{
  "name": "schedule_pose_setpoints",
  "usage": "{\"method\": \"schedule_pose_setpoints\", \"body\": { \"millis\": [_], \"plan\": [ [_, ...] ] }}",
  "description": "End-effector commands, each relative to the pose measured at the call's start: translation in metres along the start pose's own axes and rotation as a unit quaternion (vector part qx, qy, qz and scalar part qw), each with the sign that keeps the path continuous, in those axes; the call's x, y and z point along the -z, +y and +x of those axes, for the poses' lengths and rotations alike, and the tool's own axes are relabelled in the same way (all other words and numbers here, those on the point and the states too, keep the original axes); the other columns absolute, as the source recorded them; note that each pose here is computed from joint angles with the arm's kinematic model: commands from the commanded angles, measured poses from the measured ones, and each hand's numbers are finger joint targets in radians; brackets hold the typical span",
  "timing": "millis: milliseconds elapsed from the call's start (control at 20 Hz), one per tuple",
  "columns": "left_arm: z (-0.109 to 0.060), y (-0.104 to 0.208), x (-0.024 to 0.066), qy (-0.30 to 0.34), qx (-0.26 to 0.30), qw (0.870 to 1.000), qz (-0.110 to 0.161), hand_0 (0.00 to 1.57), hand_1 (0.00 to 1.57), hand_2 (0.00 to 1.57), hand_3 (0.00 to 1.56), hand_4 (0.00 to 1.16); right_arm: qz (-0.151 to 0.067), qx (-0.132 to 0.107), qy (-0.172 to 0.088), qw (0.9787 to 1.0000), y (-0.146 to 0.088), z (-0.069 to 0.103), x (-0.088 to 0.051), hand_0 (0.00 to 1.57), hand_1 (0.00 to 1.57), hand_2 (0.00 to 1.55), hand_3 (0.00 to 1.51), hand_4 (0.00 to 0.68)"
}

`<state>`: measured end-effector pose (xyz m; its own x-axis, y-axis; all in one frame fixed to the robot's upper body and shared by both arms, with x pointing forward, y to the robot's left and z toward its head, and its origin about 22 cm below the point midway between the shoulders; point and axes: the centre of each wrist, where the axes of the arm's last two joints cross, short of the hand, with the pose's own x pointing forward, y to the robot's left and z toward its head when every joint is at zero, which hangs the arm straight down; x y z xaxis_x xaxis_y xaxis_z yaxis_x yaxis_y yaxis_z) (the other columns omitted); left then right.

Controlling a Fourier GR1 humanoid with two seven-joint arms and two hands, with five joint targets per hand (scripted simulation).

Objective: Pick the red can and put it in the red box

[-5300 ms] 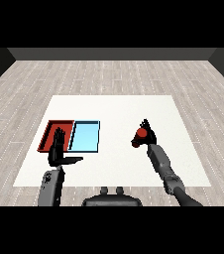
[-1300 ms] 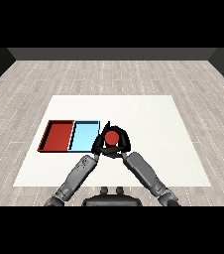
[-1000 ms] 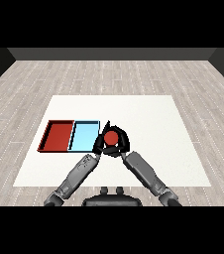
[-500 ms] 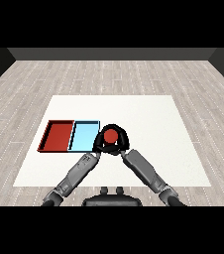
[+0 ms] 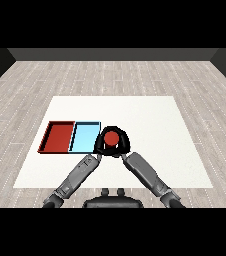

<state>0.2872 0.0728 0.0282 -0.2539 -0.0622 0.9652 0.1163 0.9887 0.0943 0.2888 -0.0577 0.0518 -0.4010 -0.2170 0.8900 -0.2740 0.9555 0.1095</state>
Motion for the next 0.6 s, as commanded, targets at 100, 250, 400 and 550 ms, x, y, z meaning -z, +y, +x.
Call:
{"method": "schedule_pose_setpoints", "body": {
  "millis": [100, 250, 400, 550],
  "plan": [
    [0.007, -0.012, 0.0039, 0.001, -0.025, 1.0, -0.004, 1.57, 1.57, 1.53, 1.42, 0.91, 0.005, 0.012, -0.016, 0.9998, 0.009, 0.011, 0.006, 1.51, 1.51, 1.46, 1.4, 0.547],
    [0.004, -0.015, 0.0122, -0.007, -0.027, 1.0, 0.001, 1.57, 1.57, 1.55, 1.47, 1.03, 0.012, 0.052, 0.006, 0.9985, 0.019, -0.003, 0.003, 1.4, 1.4, 1.41, 1.37, 0.471],
    [0.004, -0.015, 0.0018, -0.003, -0.033, 0.999, -0.004, 1.57, 1.57, 1.57, 1.49, 1.14, 0.031, 0.034, -0.011, 0.9989, 0.004, 0.011, 0.003, 0.0, 0.0, 0.0, 0.0, 0.0],
    [0.004, -0.015, 0.0019, -0.003, -0.033, 0.999, -0.004, 1.57, 1.57, 1.57, 1.49, 1.14, 0.031, 0.035, -0.011, 0.9989, 0.003, 0.013, 0.003, 0.0, 0.0, 0.0, 0.0, 0.0]
  ]
}}
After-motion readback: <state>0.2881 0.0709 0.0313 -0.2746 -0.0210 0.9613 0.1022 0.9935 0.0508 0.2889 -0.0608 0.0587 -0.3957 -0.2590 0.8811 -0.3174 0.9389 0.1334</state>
